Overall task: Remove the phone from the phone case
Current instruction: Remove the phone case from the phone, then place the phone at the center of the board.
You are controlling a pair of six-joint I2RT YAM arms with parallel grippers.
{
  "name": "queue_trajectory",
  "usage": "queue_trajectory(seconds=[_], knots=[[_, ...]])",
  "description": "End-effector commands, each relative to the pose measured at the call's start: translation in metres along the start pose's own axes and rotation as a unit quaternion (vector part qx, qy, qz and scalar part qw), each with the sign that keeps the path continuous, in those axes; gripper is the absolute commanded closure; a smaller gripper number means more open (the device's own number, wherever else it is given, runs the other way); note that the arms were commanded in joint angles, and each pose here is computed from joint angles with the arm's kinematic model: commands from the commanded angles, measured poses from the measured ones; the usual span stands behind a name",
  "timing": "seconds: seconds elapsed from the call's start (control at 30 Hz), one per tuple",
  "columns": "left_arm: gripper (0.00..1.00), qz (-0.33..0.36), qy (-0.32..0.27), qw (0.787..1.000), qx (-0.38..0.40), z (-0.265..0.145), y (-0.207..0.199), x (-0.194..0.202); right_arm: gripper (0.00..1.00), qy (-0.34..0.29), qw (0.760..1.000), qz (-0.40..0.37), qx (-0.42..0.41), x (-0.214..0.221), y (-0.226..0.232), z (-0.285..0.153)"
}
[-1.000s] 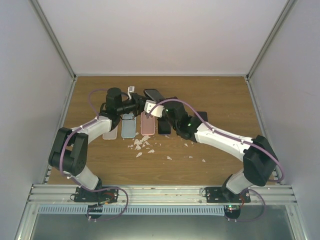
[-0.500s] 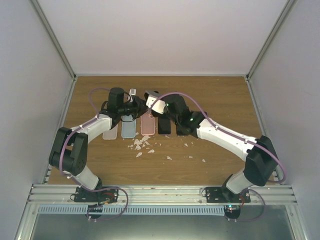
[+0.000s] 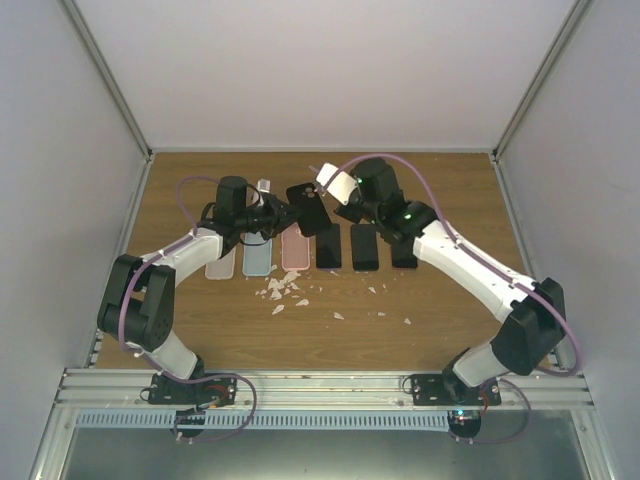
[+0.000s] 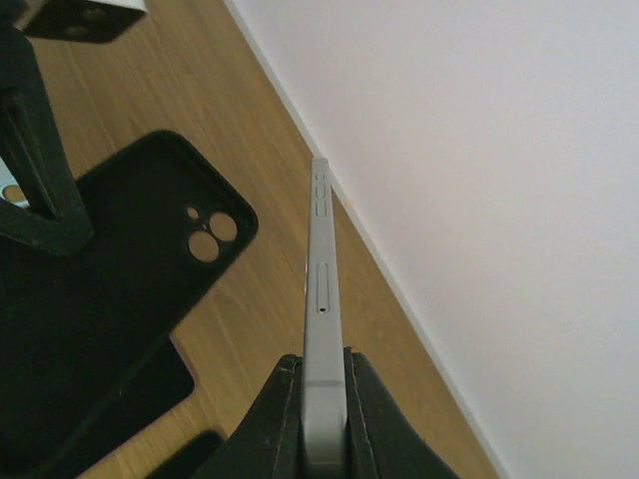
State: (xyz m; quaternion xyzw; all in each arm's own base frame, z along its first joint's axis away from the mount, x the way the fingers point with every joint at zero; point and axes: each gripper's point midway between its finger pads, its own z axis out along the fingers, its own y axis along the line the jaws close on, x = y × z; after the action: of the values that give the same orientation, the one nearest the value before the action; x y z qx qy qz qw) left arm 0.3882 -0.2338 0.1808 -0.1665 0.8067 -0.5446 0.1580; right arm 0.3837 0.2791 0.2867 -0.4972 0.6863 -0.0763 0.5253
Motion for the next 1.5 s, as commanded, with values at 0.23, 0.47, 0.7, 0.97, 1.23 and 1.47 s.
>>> queue_trajectory(seconds=[0.23,0.47,0.7,0.97,1.23,1.47], knots=[[1.00,0.032,-0.018,0.999,0.015,-0.005,-0.014,-0.010,1.00,0.033,0.997,0.071,0.012,0.069,-0.044,-0.044],[1.00,0.028,-0.015,0.999,0.014,-0.001,-0.011,-0.012,0.99,0.097,0.990,0.097,0.020,0.150,-0.057,-0.064],[1.00,0.027,-0.013,0.999,0.013,0.001,-0.010,-0.012,0.99,0.164,0.981,0.096,0.026,0.225,-0.063,-0.079],[1.00,0.028,-0.014,0.999,0.014,0.000,-0.011,-0.012,1.00,0.227,0.972,-0.007,0.059,0.278,-0.061,-0.081],[1.00,0.028,-0.015,0.999,0.014,0.000,-0.011,-0.013,1.00,0.239,0.960,-0.117,0.081,0.293,-0.062,-0.076],[1.00,0.029,-0.016,0.999,0.014,0.000,-0.011,-0.013,0.99,0.237,0.950,-0.185,0.082,0.307,-0.045,-0.070]])
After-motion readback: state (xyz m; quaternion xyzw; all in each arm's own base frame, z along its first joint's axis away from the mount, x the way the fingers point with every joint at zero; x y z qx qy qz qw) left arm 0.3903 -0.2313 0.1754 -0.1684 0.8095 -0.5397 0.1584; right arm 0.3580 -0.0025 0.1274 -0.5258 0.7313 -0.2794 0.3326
